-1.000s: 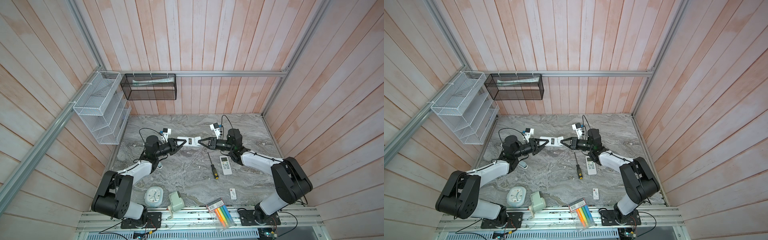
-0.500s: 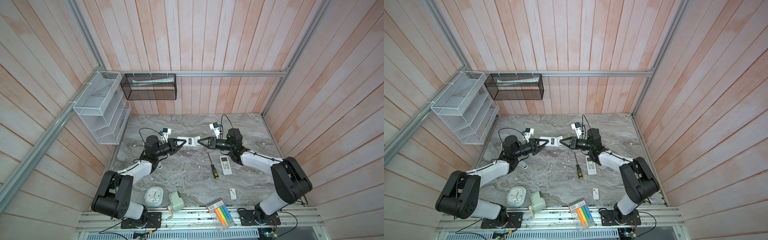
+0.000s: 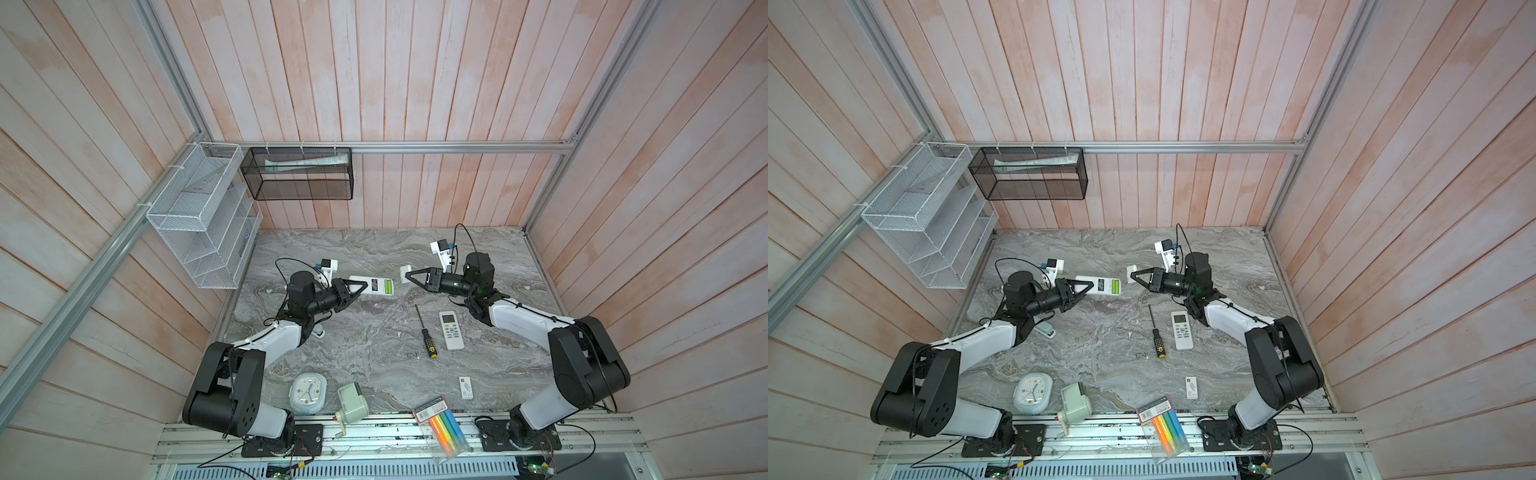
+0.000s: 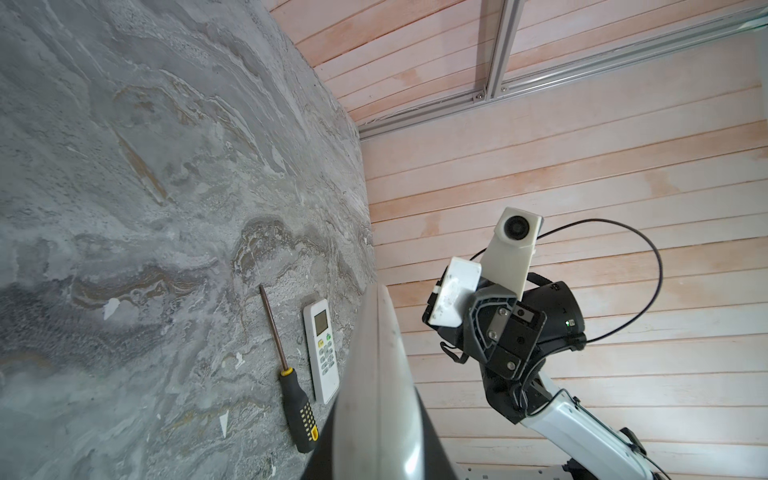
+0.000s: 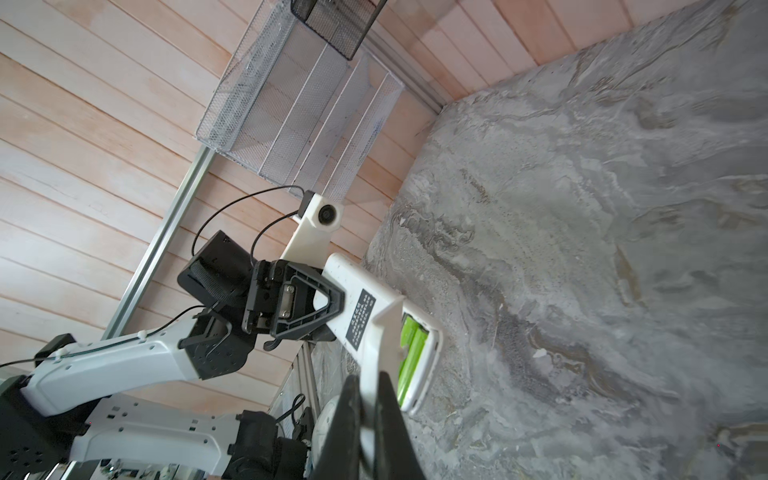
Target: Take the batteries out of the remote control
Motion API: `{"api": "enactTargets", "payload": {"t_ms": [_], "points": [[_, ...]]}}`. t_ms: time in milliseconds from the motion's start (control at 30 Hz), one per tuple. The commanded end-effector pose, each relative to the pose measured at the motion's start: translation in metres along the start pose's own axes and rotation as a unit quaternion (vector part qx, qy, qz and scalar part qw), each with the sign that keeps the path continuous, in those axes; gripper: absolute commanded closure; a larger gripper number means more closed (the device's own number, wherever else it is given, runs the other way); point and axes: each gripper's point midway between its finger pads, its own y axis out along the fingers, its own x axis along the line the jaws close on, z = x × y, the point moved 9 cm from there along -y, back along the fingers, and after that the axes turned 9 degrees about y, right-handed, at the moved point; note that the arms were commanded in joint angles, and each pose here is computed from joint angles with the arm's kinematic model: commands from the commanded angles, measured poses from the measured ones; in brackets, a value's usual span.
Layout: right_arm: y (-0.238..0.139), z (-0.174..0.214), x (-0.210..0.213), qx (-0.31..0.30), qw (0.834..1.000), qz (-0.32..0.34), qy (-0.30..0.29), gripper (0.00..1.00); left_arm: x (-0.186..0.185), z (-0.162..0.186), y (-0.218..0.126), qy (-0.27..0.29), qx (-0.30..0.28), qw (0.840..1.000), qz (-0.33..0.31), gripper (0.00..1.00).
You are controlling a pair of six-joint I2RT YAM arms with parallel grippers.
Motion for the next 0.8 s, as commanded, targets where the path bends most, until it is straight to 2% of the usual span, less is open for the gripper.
{"api": "enactTargets", "payload": {"t_ms": [0, 200, 767], "points": [[-0.003, -0.001, -0.019, -0.004, 0.997, 0.073, -0.029, 0.98, -0.001, 0.004, -0.006, 0.020, -0.004, 1.000, -0.009, 0.94], [0.008, 0.006, -0.065, 0.010, 0.992, 0.128, -0.016, 0.98, 0.000, 0.008, -0.009, 0.021, -0.004, 1.000, -0.013, 0.94], [0.037, 0.011, -0.142, 0.039, 0.986, 0.160, 0.036, 0.96, 0.000, 0.010, -0.011, 0.021, -0.002, 1.000, -0.018, 0.94]]}}
